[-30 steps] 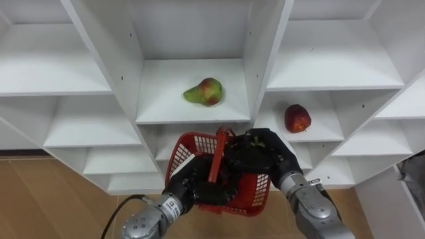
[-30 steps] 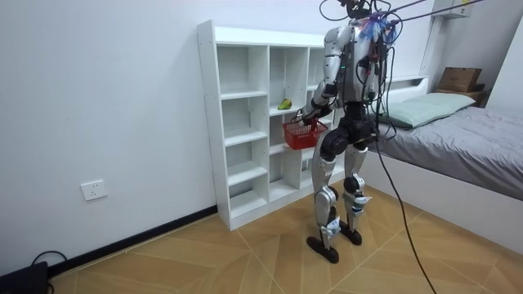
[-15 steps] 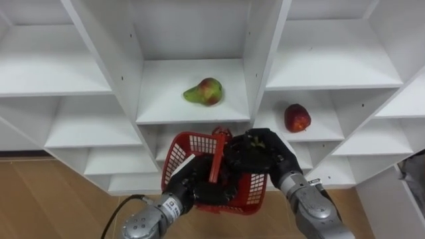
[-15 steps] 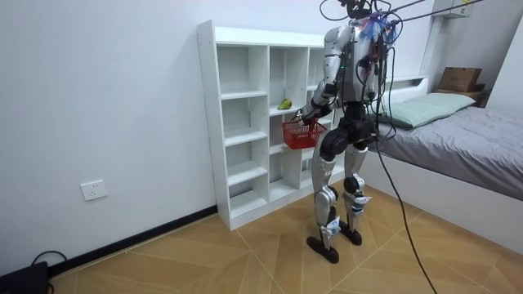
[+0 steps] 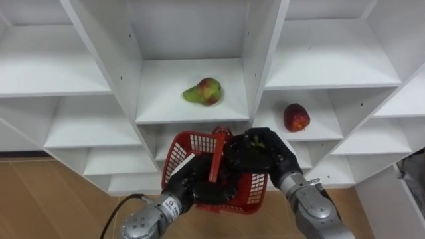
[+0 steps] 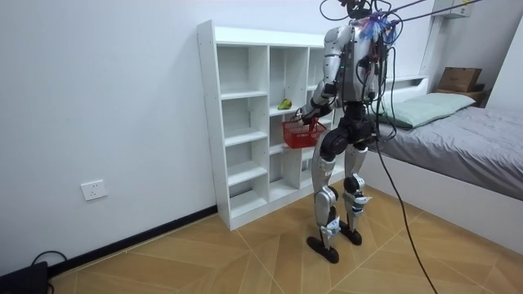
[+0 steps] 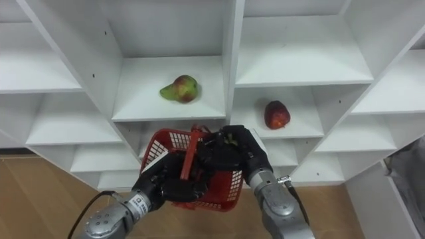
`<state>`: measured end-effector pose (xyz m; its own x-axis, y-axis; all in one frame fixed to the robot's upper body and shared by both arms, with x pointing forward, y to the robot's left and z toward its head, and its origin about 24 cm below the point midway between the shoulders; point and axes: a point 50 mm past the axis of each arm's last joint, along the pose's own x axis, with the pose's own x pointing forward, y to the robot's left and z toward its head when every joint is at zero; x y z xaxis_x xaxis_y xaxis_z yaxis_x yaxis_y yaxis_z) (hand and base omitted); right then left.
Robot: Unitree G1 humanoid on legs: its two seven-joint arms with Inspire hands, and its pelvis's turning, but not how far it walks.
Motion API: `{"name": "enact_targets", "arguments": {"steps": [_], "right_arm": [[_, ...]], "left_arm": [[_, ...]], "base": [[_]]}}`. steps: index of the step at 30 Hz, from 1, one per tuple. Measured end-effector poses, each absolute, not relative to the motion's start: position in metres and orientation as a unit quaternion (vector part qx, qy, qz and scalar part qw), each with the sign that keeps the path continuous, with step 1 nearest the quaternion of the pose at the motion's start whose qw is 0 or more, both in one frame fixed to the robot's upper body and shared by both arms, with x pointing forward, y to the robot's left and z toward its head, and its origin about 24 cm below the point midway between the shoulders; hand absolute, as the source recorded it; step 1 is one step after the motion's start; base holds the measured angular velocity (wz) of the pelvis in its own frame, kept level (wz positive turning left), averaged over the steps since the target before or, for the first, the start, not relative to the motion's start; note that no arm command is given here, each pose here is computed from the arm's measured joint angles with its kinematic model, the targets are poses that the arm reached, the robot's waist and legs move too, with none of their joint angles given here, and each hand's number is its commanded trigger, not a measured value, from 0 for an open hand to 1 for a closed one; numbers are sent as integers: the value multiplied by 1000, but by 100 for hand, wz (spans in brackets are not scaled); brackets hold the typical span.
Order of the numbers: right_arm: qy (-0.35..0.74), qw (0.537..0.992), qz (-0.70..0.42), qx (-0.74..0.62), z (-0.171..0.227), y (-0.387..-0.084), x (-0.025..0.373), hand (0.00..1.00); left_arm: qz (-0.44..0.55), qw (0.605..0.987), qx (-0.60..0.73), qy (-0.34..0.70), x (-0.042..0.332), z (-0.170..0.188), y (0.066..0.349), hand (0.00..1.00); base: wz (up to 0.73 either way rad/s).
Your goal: Collect fruits from the closet
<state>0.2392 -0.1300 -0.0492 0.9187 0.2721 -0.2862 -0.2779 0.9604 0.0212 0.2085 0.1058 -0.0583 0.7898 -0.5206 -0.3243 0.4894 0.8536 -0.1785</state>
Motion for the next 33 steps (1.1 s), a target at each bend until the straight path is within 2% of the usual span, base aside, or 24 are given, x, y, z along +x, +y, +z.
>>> {"name": "enact_targets", "arguments": {"steps": [33], "right_arm": [[157, 973, 160, -50, -62, -134, 224, 0]], "left_arm": [[-277, 943, -14, 186, 203, -60, 120, 100]], "base": [[-1]]}}
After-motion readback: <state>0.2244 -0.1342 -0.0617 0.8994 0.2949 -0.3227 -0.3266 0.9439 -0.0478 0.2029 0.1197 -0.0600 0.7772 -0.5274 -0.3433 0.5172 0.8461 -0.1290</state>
